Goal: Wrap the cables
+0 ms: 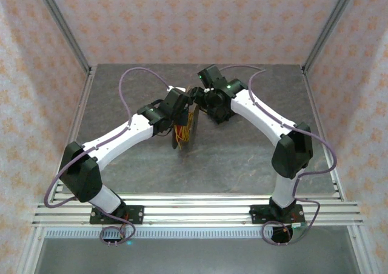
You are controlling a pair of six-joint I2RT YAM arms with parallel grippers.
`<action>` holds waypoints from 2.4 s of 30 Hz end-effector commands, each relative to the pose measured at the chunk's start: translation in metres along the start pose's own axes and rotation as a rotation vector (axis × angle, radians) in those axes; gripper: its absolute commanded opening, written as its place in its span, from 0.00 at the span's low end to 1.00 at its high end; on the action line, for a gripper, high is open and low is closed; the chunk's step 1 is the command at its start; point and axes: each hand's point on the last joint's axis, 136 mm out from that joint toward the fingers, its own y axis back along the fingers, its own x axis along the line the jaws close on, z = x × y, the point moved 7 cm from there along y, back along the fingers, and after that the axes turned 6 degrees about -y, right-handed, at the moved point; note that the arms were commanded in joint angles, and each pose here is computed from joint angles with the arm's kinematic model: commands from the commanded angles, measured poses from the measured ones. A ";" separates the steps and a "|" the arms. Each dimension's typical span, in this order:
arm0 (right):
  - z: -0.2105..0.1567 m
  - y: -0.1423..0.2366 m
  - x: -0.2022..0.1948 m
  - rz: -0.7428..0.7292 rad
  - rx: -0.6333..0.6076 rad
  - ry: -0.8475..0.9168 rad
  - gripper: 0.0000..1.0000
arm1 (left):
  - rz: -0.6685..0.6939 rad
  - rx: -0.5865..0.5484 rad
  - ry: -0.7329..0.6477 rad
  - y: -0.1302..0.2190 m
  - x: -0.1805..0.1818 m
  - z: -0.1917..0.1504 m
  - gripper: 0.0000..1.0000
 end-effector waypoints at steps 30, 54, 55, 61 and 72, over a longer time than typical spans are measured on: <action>0.004 -0.015 0.001 -0.340 -0.138 0.337 0.00 | -0.490 -0.182 0.525 0.075 0.018 0.056 0.99; 0.012 -0.030 0.010 -0.416 -0.099 0.403 0.00 | -1.068 -0.291 0.354 0.103 -0.006 0.072 0.99; 0.012 -0.031 0.008 -0.423 -0.099 0.408 0.00 | -1.086 -0.306 0.340 0.108 -0.007 0.072 0.99; 0.010 -0.036 0.002 -0.445 -0.079 0.429 0.00 | -1.212 -0.385 0.239 0.147 -0.009 0.078 0.99; 0.004 -0.026 -0.008 -0.473 -0.055 0.446 0.00 | -1.019 -0.349 0.124 0.146 0.005 0.066 0.99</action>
